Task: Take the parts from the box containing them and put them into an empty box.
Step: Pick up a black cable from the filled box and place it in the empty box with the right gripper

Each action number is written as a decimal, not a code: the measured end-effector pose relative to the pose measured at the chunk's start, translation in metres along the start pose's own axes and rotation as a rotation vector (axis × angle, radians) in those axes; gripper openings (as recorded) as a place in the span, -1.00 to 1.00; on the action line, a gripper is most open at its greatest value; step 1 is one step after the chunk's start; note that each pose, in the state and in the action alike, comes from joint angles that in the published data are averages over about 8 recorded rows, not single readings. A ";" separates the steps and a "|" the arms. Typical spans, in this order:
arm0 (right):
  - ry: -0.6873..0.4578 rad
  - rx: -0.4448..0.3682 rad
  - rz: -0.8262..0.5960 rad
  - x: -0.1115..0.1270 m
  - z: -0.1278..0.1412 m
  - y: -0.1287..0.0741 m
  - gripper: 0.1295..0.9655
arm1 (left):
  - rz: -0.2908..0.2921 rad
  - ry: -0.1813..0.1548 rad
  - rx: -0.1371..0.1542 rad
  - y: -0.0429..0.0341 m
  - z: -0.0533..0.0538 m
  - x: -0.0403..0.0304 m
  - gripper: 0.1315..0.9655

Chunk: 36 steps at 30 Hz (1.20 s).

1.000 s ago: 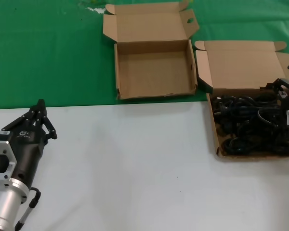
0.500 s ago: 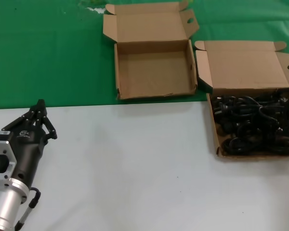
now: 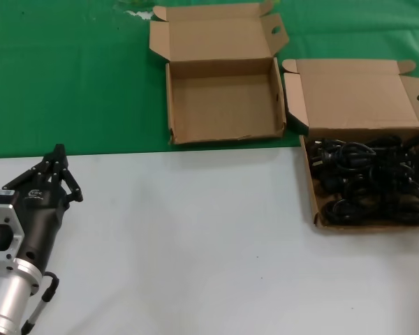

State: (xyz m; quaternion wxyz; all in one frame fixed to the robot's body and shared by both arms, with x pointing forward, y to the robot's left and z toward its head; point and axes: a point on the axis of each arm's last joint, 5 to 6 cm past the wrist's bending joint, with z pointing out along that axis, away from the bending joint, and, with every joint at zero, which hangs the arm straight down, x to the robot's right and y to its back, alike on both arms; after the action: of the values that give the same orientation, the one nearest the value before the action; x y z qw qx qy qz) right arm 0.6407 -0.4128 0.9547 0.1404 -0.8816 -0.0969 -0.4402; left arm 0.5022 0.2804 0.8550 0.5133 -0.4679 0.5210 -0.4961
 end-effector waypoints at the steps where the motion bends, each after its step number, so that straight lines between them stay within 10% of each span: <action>1: 0.000 0.000 0.000 0.000 -0.001 0.000 -0.62 | 0.000 0.000 0.000 0.0000 0.000 0.0000 -0.98; 36: 0.169 0.088 -0.004 0.049 -0.022 -0.046 -0.84 | 0.000 0.000 0.000 0.0000 0.000 0.0000 -0.98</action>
State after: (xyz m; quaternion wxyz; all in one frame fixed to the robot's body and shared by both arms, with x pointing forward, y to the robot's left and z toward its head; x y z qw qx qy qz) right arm 0.6398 -0.3745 1.0138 0.1861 -0.8340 -0.1056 -0.5085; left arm 0.5022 0.2804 0.8550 0.5133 -0.4679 0.5210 -0.4961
